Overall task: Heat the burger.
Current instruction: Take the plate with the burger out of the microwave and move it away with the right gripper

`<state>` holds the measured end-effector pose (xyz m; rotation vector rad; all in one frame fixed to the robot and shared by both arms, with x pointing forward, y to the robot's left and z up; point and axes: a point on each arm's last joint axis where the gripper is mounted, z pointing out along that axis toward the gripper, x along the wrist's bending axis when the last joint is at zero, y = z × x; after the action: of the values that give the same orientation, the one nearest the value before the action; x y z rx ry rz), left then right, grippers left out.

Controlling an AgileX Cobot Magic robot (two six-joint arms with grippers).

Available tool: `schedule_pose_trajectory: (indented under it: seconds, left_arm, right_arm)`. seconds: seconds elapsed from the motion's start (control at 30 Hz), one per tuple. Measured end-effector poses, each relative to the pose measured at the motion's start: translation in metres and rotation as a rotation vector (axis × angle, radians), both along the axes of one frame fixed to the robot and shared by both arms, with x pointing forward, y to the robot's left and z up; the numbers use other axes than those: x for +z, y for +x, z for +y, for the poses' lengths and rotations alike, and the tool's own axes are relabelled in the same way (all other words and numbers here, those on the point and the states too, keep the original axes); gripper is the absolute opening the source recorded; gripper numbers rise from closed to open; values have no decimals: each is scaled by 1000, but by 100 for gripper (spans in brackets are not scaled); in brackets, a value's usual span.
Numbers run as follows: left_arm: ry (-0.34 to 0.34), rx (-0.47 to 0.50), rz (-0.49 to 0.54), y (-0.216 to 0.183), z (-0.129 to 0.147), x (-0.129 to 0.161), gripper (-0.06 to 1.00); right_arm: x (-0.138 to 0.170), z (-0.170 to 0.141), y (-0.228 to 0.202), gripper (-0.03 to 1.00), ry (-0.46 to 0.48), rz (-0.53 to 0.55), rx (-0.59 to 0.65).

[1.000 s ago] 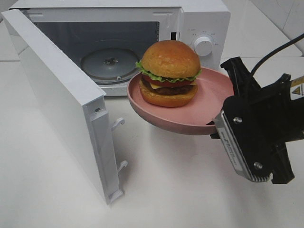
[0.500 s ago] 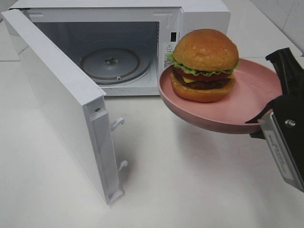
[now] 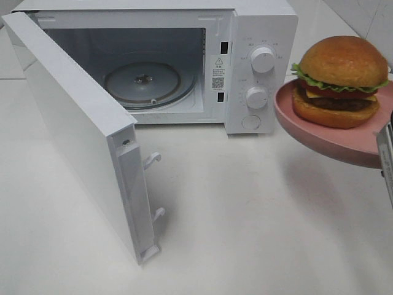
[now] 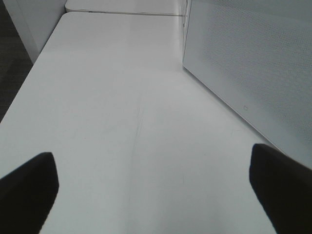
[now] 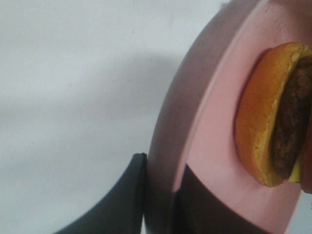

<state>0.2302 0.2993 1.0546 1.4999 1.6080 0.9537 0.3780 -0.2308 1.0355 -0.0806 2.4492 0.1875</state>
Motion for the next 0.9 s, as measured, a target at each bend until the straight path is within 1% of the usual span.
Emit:
schedule_pose_trajectory:
  seconds: [0.03,0.07,0.13,0.17,0.23,0.27,0.33,0.4,0.43,0.47,0.5,0.57,0.6,0.63,0.67,0.73,0.77,0.8,0.83,0.87,0.9]
  left_arm:
    - [0,0,0,0,0,0,99]
    - [0,0,0,0,0,0,99]
    - [0,0,0,0,0,0,99]
    - [0,0,0,0,0,0,99]
    - [0,0,0,0,0,0,99]
    - [0,0,0,0,0,0,99]
    - [0,0,0,0,0,0,99]
    - [0,0,0,0,0,0,99]
    - [0,0,0,0,0,0,99]
    - [0,0,0,0,0,0,99]
    - [0,0,0,0,0,0,99]
    - [0,0,0,0,0,0,99]
    - [0,0,0,0,0,0,99]
    - [0,0,0,0,0,0,99]
    - [0,0,0,0,0,0,99]
    - [0,0,0,0,0,0,99]
    - [0,0,0,0,0,0,99]
    - [0,0,0,0,0,0,99]
    - [0,0,0,0,0,0,99]
    - [0,0,0,0,0,0,99]
    - [0,0,0,0,0,0,99]
  right_arm:
    - [0,0,0,12,0,0,0]
    - [0,-3,1,12,-3,2,-51]
    - [0,-4,1,12,-4,4,-72]
    - [0,-7,1,12,1,5,-117]
    - [0,-8,1,12,3,5,-134]
    - [0,-10,1,12,8,7,-175]
    - [-1,-11,1,12,9,9,-197]
    - [-1,-14,1,12,17,17,-263]
    - [-1,-14,1,12,17,17,-263]
    - [-1,-16,1,12,19,19,-306]
    - [-1,-16,1,12,19,19,-306]
    - [-1,-20,0,12,33,17,-383]
    - [-1,-20,0,12,33,17,-383]
    - [-1,-22,1,12,51,6,-441]
    - [-1,-22,1,12,51,6,-441]
    - [0,-25,2,12,76,-12,-524]
    - [0,-25,2,12,76,-12,-524]
    - [-1,-27,4,12,79,-18,-576]
    - [-1,-27,4,12,79,-18,-576]
    - [-4,-27,7,12,88,-18,-637]
    - [-6,-27,9,12,91,-14,-668]
